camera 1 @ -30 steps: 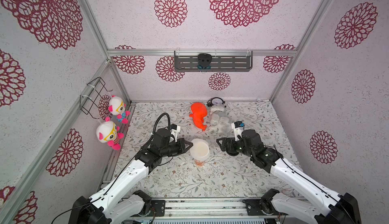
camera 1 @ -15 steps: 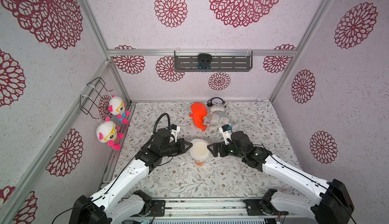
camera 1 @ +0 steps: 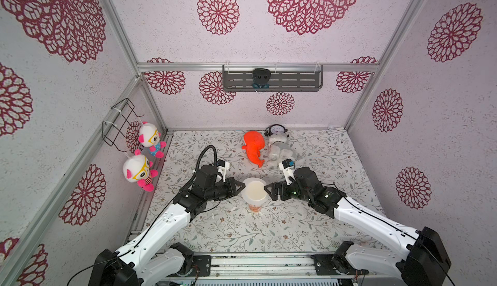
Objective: Put the leak-proof paper on the milk tea cups
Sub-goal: Place the leak-proof paper at the cup.
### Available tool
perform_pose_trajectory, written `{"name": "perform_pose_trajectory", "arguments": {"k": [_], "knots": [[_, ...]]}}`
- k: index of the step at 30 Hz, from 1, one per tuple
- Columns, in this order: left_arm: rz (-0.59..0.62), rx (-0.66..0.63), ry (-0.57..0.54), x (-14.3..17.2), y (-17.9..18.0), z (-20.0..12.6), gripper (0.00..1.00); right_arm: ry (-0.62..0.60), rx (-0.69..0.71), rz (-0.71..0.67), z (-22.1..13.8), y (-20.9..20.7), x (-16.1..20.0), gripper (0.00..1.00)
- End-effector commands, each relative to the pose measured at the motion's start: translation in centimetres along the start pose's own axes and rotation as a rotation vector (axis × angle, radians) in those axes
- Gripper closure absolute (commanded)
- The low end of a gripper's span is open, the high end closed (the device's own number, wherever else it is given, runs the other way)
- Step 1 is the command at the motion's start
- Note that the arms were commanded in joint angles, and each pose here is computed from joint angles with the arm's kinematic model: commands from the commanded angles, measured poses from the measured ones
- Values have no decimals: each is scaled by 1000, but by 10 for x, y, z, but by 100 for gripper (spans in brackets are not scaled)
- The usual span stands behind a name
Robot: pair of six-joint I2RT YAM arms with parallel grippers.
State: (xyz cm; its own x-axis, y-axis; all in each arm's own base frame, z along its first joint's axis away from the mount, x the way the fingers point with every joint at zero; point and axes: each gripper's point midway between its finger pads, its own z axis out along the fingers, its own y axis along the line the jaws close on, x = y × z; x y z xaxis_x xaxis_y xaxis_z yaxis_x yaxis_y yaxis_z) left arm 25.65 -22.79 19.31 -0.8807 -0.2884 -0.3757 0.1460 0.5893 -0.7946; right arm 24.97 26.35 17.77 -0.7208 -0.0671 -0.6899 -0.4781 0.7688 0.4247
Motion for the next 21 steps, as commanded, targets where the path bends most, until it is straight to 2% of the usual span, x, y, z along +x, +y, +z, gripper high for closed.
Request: {"name": "perform_pose_trajectory", "arguments": {"k": [1, 4, 7, 15, 21], "knots": [[-9, -13, -1, 1, 7, 1, 83, -36, -14, -30, -6, 10, -17, 1], [-10, -14, -1, 1, 7, 0, 76, -40, -7, -33, -7, 10, -19, 1], [-9, -14, -2, 0, 7, 0, 64, -46, -4, -39, -9, 10, -21, 1], [-4, -29, -8, -2, 8, -4, 46, -76, 10, -64, -20, 14, -35, 1], [27, -48, -40, -12, 7, -14, 25, -131, 182, -70, -46, -14, -47, 1]]}}
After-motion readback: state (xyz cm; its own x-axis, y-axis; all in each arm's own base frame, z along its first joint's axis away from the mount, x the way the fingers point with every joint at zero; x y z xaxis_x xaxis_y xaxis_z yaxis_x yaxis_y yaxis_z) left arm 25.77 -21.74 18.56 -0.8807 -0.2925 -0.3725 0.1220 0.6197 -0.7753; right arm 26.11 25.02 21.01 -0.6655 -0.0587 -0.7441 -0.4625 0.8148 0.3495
